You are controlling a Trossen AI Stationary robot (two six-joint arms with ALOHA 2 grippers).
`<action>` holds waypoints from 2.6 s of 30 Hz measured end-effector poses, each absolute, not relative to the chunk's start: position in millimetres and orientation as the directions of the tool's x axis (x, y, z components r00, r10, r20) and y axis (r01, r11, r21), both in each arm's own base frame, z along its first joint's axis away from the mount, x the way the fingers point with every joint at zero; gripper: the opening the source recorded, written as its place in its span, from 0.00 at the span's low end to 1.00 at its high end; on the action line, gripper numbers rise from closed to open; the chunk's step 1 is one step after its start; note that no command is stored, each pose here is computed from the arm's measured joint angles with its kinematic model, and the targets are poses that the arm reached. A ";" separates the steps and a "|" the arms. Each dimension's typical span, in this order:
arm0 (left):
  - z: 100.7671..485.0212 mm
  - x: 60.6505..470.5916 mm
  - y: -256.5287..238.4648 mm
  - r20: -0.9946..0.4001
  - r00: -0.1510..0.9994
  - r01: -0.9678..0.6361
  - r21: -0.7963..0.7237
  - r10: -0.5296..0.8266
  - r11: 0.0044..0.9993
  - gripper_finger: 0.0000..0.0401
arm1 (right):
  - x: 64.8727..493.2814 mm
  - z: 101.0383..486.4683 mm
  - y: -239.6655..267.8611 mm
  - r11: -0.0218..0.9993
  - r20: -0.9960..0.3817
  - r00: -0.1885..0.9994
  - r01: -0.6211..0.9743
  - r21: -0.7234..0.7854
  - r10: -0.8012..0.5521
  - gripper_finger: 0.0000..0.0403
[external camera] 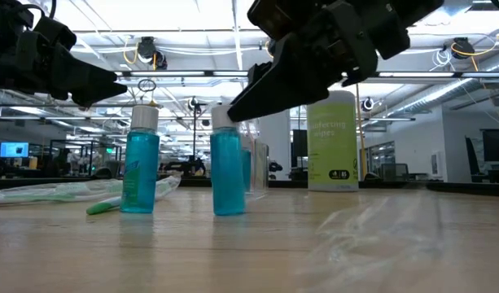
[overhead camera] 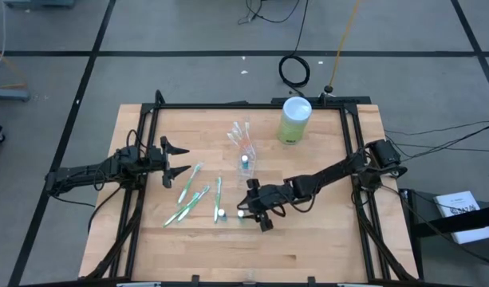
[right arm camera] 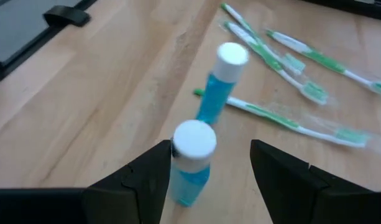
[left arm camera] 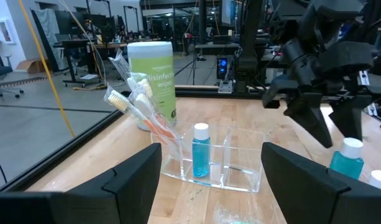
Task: Pick & Place toothbrushing station
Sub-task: Put the blue mouthwash into the middle portion of the transparent organizer
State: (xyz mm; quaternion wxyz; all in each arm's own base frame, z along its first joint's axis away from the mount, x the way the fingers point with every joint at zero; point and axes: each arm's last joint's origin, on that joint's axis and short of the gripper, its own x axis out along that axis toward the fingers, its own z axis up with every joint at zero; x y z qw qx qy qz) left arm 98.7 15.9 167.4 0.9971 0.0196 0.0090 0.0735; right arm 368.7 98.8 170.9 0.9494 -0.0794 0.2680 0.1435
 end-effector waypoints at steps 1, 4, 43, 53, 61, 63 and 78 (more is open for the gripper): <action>167.4 98.7 15.8 -0.015 0.989 -0.146 0.040 0.147 0.988 0.71 | 368.8 171.0 98.6 0.944 -0.531 0.813 -0.323 -0.069 0.239 0.51; 167.5 98.7 15.8 -0.015 0.989 -0.146 0.040 0.147 0.988 0.71 | 368.4 170.9 99.6 0.940 -0.531 0.809 -0.335 -0.065 0.252 0.48; 167.4 98.7 15.8 -0.015 0.989 -0.146 0.040 0.147 0.988 0.71 | 368.3 170.8 100.1 0.942 -0.532 0.809 -0.331 -0.060 0.250 0.23; 167.4 98.7 15.8 -0.015 0.989 -0.146 0.040 0.147 0.988 0.71 | 367.7 172.1 100.1 0.942 -0.532 0.809 -0.330 -0.061 0.249 0.22; 167.4 98.7 15.9 -0.015 0.989 -0.147 0.040 0.147 0.988 0.71 | 364.1 195.6 92.3 0.948 -0.475 0.846 -0.309 -0.068 0.242 0.22; 167.4 98.7 15.8 -0.015 0.989 -0.146 0.040 0.147 0.988 0.71 | 362.9 203.8 88.4 0.951 -0.453 0.860 -0.301 -0.075 0.236 0.22; 167.5 98.7 15.8 -0.015 0.989 -0.146 0.040 0.147 0.988 0.71 | 341.3 266.3 21.8 0.973 -0.351 0.933 -0.154 -0.174 0.085 0.22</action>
